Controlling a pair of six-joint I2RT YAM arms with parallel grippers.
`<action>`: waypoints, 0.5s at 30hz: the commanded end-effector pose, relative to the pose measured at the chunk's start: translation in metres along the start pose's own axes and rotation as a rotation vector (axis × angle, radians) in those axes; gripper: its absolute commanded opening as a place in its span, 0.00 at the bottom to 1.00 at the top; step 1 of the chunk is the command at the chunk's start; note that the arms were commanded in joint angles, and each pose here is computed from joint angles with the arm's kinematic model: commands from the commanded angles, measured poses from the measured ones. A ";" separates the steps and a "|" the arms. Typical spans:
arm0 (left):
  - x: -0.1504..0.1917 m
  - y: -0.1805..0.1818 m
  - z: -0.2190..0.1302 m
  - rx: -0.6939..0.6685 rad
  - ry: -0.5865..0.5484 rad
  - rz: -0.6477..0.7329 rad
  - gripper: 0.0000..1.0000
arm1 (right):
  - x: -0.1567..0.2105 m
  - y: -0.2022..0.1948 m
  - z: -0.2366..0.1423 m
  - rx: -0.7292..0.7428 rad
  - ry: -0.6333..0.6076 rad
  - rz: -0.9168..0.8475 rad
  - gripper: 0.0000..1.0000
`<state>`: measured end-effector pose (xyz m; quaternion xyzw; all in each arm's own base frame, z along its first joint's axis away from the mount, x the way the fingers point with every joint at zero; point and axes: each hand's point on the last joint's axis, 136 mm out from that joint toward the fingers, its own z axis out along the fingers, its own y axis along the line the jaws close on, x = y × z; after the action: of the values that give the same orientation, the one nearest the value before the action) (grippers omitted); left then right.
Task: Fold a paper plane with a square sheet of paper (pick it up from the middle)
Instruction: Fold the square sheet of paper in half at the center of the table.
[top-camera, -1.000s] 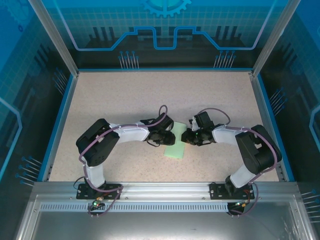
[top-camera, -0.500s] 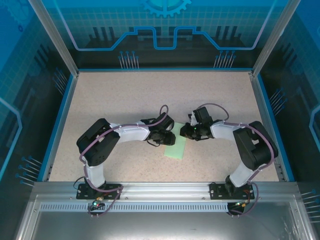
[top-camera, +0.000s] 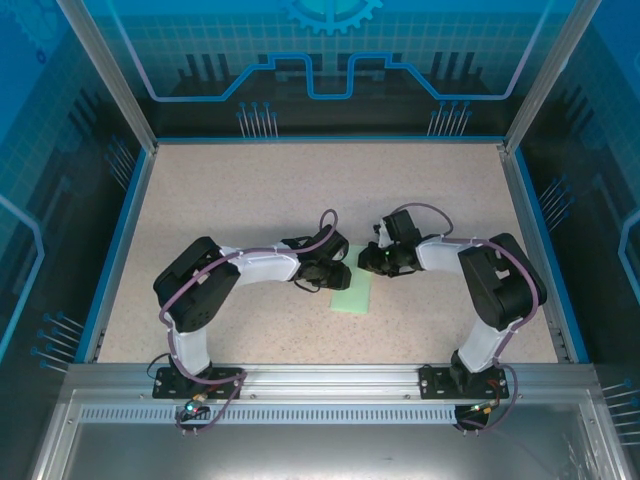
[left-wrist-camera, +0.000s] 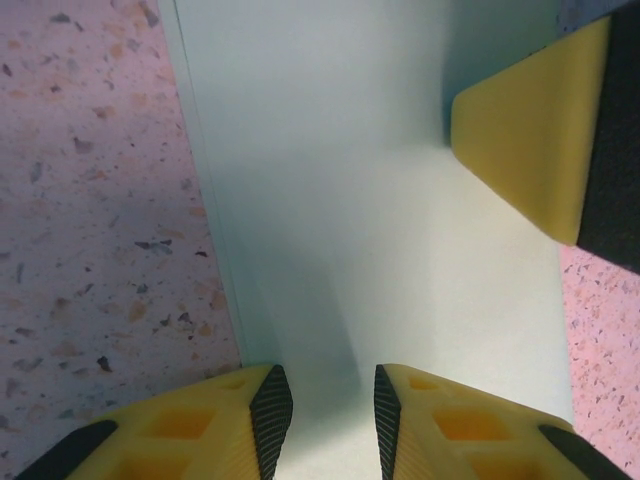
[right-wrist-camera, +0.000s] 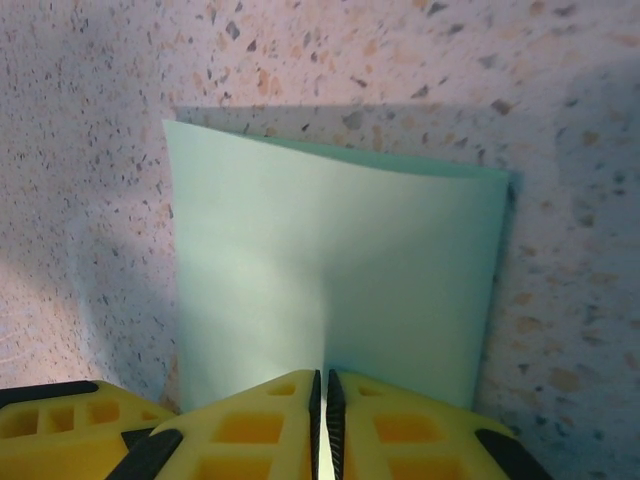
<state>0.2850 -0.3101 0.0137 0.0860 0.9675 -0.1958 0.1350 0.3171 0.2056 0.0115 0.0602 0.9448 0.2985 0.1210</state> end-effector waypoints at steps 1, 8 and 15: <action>0.051 0.065 0.018 -0.232 0.156 0.004 0.35 | -0.010 -0.041 -0.004 0.138 -0.036 0.037 0.15; 0.052 0.068 0.018 -0.243 0.158 0.004 0.34 | -0.024 -0.046 -0.017 0.137 -0.075 0.044 0.16; 0.051 0.068 0.016 -0.244 0.154 0.009 0.35 | -0.041 -0.034 -0.030 0.098 -0.126 0.028 0.16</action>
<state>0.2904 -0.3102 0.0139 0.0924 0.9657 -0.1910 0.1495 0.3323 0.1755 0.0138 0.0847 0.9450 0.2826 0.1411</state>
